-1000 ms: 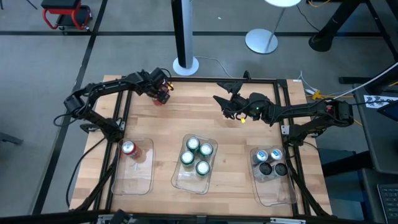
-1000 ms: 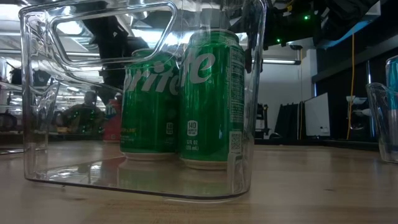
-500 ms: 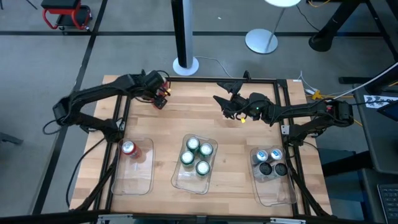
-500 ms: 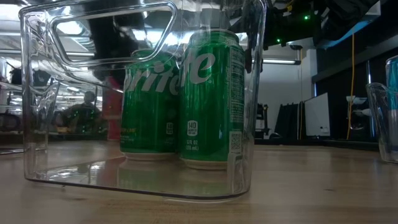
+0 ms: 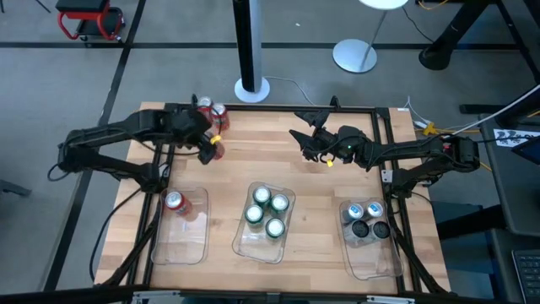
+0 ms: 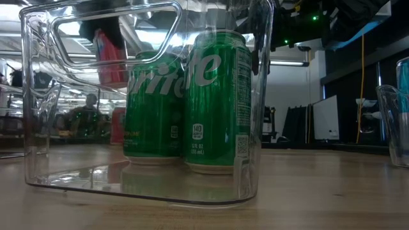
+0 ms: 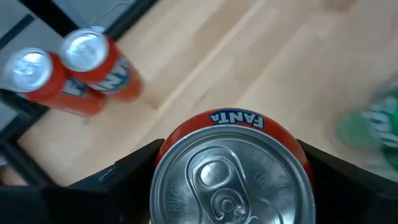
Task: Sort soda cans
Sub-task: Put the orange soda can into the left transparent bin
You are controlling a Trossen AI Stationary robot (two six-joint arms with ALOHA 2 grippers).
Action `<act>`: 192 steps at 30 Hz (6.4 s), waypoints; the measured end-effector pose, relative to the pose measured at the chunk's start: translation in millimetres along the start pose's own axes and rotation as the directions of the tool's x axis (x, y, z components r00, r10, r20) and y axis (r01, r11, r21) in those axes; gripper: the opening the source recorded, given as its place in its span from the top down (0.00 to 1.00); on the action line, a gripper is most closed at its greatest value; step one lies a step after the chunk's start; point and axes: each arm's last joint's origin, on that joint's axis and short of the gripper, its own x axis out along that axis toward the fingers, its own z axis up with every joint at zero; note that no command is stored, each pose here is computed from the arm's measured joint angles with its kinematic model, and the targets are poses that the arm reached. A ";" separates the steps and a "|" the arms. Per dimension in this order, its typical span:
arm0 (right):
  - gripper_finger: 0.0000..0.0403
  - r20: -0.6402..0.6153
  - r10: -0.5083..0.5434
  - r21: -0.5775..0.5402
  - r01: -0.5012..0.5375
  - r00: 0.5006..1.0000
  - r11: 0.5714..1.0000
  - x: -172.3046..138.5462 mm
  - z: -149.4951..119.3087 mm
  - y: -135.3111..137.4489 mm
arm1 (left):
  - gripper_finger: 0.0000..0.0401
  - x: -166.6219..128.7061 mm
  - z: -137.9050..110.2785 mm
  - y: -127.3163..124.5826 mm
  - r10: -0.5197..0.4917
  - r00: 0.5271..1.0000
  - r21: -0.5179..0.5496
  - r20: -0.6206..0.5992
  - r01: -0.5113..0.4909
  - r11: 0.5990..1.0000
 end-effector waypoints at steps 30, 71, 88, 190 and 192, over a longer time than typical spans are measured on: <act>0.01 -0.004 0.014 -0.005 -0.014 1.000 1.000 0.0 -0.5 1.4 | 0.23 -60.5 -85.3 -83.8 -0.405 0.888 -0.133 -0.220 0.384 0.914; 0.01 0.001 -0.005 0.001 0.005 1.000 1.000 0.0 0.1 -0.6 | 0.23 -55.9 -225.5 -158.5 0.022 0.939 0.132 -0.343 0.025 0.991; 0.01 0.001 -0.006 0.001 0.006 1.000 1.000 0.0 0.1 -0.7 | 0.23 -33.1 -246.7 -155.4 -0.006 0.936 0.151 -0.353 0.063 0.986; 0.01 0.001 -0.005 -0.028 0.005 1.000 1.000 0.0 0.1 -0.6 | 0.06 68.4 53.1 47.2 0.386 0.914 0.535 0.123 -0.389 0.750; 0.01 0.001 -0.006 -0.028 0.006 1.000 1.000 0.0 0.1 -0.7 | 0.06 77.9 54.3 51.5 0.385 0.919 0.546 0.086 -0.367 0.753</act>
